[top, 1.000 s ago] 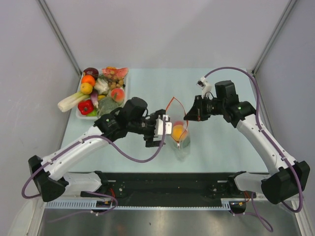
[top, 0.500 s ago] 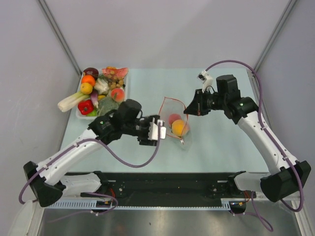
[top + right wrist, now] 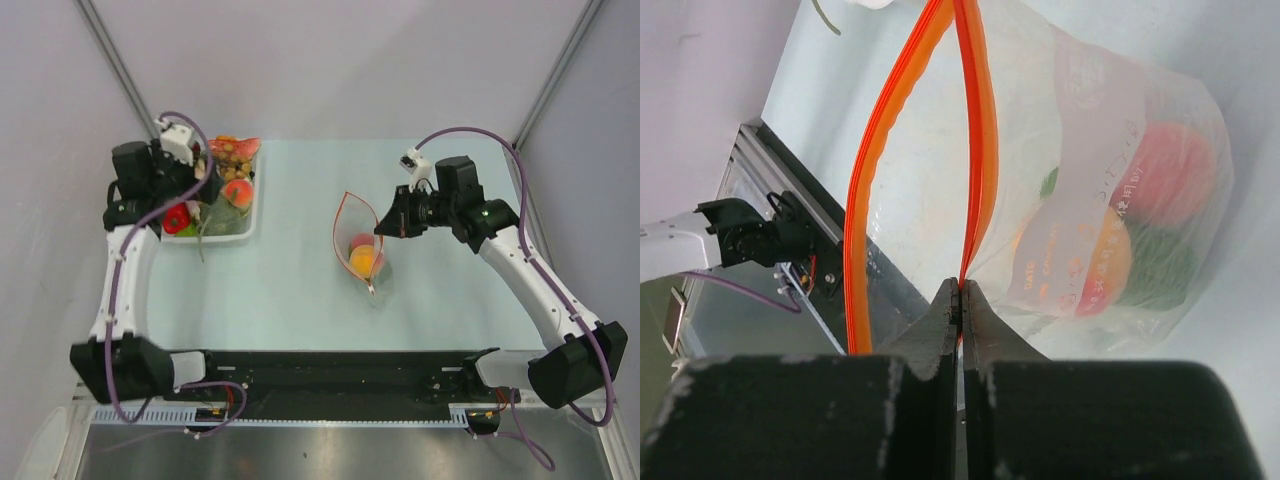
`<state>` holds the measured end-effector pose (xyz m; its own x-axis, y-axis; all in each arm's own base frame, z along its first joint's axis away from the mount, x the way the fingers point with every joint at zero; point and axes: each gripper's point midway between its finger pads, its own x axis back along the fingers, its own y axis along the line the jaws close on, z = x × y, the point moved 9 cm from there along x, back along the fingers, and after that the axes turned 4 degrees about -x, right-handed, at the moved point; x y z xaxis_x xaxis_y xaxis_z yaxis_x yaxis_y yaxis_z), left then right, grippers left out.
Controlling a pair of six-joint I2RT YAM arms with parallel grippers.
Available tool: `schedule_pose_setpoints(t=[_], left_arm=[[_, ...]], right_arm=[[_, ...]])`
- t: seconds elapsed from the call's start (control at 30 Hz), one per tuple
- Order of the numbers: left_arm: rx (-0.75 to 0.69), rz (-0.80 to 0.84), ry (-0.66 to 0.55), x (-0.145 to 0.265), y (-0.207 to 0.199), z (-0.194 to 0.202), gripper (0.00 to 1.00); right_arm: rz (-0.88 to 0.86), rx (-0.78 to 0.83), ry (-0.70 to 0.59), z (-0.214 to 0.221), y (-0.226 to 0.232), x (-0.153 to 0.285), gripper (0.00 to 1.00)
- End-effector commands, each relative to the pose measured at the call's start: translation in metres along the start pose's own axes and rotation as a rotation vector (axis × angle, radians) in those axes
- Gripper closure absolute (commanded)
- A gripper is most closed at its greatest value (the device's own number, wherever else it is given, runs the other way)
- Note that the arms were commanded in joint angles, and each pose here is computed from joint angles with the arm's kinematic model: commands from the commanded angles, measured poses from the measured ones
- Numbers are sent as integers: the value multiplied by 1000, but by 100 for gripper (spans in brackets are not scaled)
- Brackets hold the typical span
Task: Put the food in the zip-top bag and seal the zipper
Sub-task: Adjust the zipper food storage bag at the center of the board, then pick up the fake fruit from the bin.
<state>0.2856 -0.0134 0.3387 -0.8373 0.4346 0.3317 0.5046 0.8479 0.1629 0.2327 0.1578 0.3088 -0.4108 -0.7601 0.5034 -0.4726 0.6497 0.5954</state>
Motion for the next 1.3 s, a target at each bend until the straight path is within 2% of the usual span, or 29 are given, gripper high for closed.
schedule_pose_setpoints(t=[0.0, 0.17, 0.23, 0.47, 0.57, 0.67, 0.87, 1.1, 1.13, 1.23, 1.27], left_arm=[[225, -336, 126, -15, 90, 24, 0], [273, -452, 227, -29, 149, 43, 0], [288, -441, 276, -39, 159, 59, 0], [281, -386, 320, -65, 173, 81, 3], [302, -357, 338, -74, 177, 88, 9], [306, -337, 329, -78, 179, 88, 18], [303, -288, 297, -76, 171, 82, 46], [312, -258, 285, -74, 168, 77, 56], [313, -259, 286, -74, 168, 76, 55], [322, -272, 291, -73, 169, 77, 28], [322, -279, 297, -74, 170, 78, 16]], right_arm=[[-9, 29, -41, -6, 4, 1, 100], [2, 27, -35, -5, 3, 1, 100], [4, 29, -33, -4, 2, 1, 100], [6, 24, -25, -5, 0, -4, 100], [6, 25, -24, -6, 0, -4, 100], [9, 26, -22, -6, -1, -5, 100], [11, 24, -16, -5, -3, -6, 100], [12, 28, -17, -5, -3, -6, 100], [13, 31, -20, -5, -2, -5, 100], [14, 27, -16, -4, -3, -5, 100], [14, 27, -16, -3, -3, -6, 100]])
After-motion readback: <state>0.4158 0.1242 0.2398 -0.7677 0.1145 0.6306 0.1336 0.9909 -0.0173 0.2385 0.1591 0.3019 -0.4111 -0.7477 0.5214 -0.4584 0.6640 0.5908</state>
